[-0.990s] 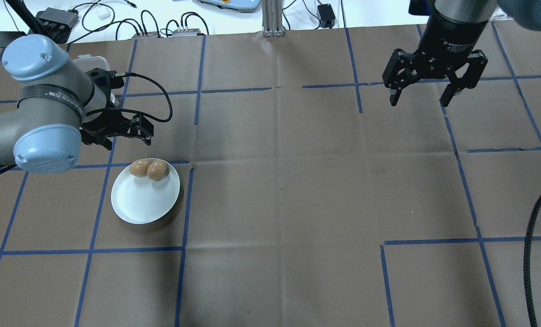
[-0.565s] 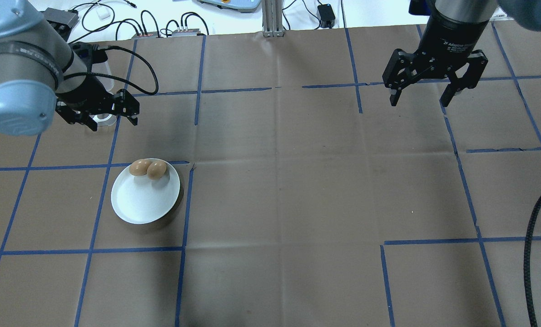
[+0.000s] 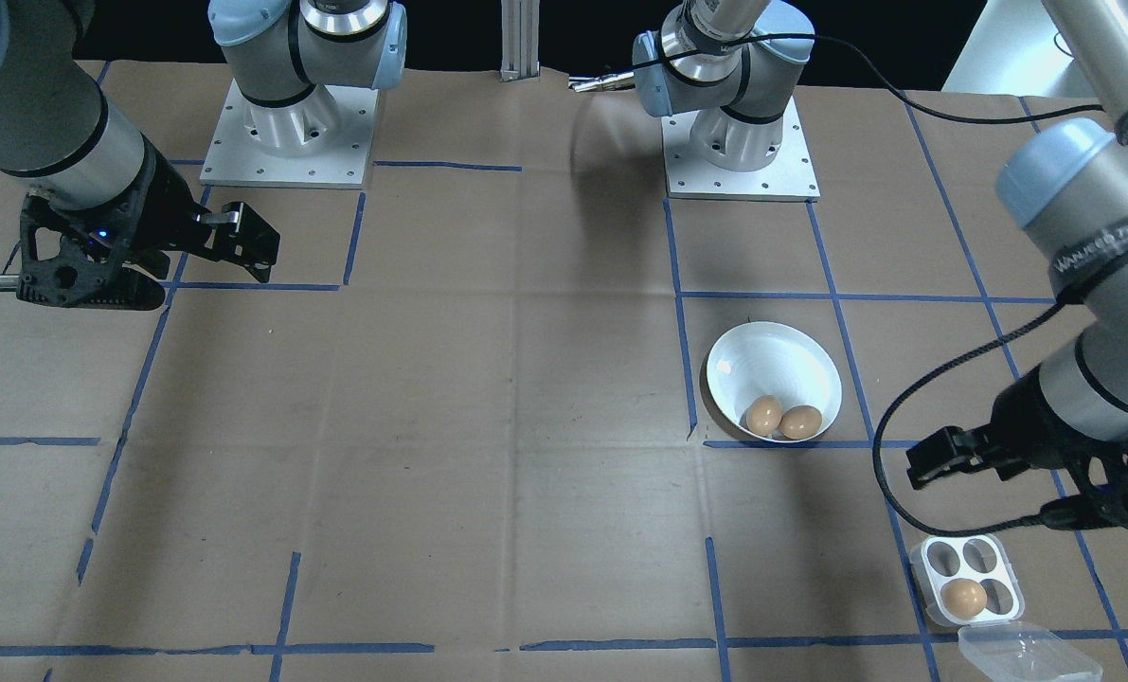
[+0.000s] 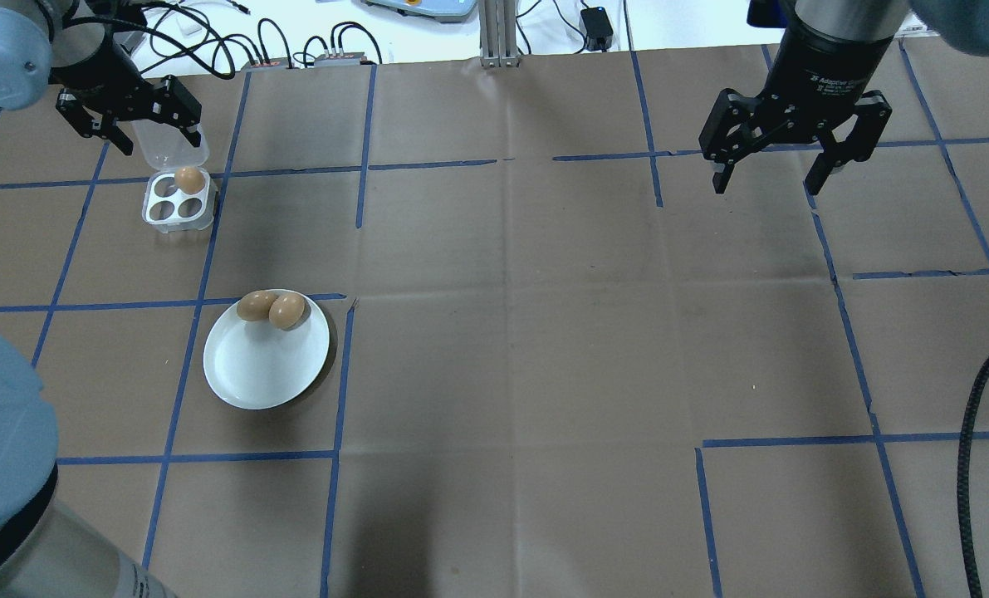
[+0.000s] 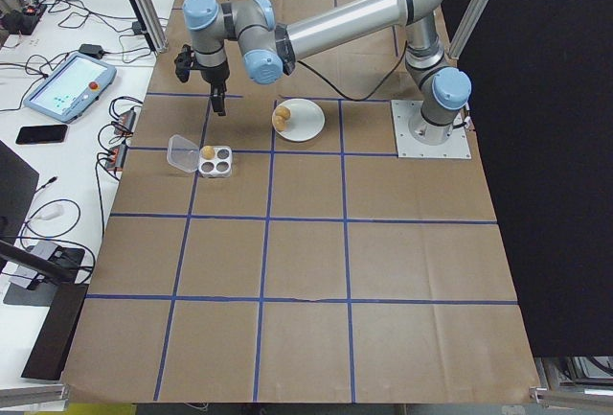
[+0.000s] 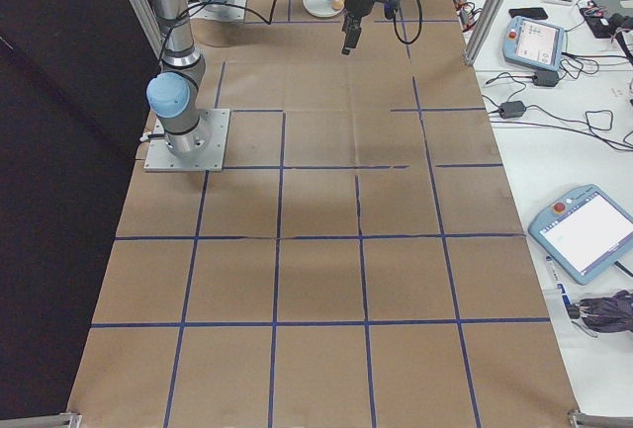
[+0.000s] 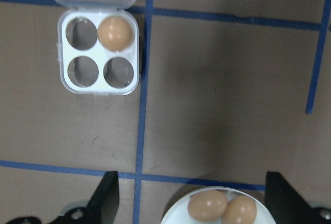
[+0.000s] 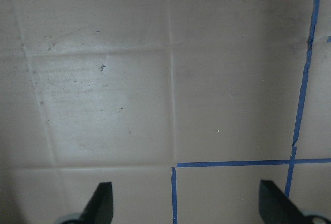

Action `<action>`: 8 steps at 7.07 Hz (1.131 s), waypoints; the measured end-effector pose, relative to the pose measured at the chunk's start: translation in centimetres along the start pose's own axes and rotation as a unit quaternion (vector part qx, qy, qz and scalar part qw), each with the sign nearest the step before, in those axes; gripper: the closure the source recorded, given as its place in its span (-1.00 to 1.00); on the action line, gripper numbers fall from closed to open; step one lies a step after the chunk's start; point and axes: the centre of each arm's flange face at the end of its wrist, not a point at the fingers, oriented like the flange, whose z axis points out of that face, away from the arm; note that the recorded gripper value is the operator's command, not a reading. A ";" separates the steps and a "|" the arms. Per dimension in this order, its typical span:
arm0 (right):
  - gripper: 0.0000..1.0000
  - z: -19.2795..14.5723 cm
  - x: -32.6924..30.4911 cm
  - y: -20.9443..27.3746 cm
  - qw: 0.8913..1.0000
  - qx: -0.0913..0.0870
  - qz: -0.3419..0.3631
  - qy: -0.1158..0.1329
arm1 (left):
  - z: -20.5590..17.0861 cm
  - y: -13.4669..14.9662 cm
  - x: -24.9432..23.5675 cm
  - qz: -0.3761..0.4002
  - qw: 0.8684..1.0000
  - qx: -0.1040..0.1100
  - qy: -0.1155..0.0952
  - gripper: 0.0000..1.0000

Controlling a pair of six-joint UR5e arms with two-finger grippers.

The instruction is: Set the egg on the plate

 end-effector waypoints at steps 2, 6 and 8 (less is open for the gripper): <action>-1.00 0.0 0.0 0.0 1.000 0.000 0.000 0.000 | 4.0 -3.0 -3.1 0.019 1.000 -0.001 0.000 -1.00; -1.00 0.0 0.0 0.0 1.000 0.000 0.000 0.000 | 12.3 -5.0 -4.0 0.040 0.999 -0.007 -0.002 -0.86; -1.00 0.0 0.0 0.0 1.000 0.000 0.000 0.000 | 13.8 -5.4 -4.2 0.056 0.998 -0.013 -0.001 -0.74</action>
